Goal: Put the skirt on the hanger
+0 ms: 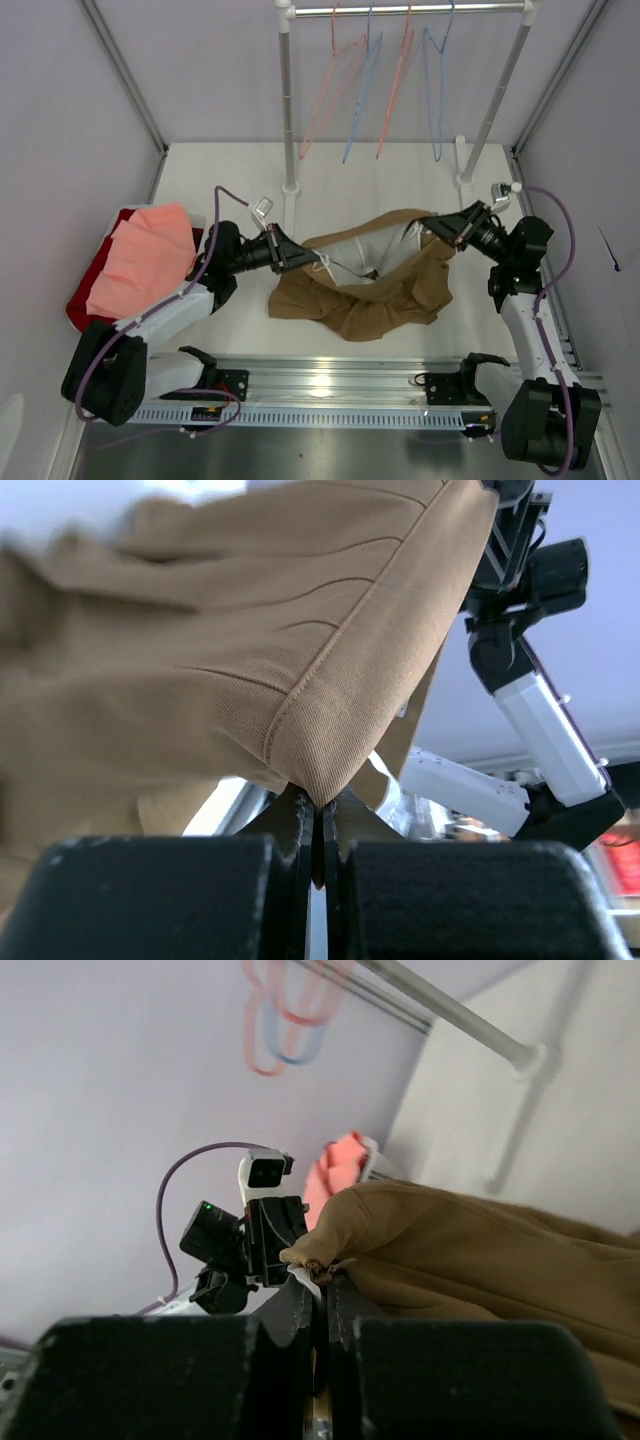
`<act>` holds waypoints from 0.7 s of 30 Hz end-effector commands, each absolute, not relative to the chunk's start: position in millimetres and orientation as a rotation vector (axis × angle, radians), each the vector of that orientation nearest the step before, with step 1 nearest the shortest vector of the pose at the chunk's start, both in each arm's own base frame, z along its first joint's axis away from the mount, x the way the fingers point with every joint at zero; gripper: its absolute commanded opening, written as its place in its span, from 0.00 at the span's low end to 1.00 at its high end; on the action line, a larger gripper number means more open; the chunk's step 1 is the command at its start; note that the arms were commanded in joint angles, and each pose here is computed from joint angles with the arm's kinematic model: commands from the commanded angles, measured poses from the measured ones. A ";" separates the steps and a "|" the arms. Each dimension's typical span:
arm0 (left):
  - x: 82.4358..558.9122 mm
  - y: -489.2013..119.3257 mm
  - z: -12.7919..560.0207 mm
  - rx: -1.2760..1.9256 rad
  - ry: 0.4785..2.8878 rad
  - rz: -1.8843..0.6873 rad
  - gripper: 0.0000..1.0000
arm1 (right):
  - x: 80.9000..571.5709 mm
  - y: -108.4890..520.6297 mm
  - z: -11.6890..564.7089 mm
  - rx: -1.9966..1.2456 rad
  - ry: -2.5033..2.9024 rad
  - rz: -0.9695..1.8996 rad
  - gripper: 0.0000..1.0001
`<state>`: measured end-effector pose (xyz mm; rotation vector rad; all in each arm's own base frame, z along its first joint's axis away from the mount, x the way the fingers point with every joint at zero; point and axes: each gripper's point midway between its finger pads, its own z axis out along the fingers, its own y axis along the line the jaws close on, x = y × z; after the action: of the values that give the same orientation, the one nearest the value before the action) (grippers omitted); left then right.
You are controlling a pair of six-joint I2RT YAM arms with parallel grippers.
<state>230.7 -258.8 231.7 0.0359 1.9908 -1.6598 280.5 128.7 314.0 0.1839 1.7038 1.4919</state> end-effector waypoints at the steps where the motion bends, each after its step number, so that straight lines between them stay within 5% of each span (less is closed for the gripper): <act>1: 236.6 -255.0 235.0 0.001 1.853 -1.763 0.00 | 295.2 114.9 257.3 0.302 1.756 1.362 0.00; 14: 246.6 -252.1 117.6 -0.065 2.220 -1.419 0.00 | 259.1 141.7 133.6 0.356 2.009 1.283 0.00; 21: 238.9 -237.8 73.8 -0.083 2.399 -1.184 0.17 | 239.9 158.8 108.4 0.319 2.102 1.246 0.02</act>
<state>231.0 -247.4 88.9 -0.1187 2.3548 -1.3471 237.9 159.2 110.3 0.3697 2.1183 1.3147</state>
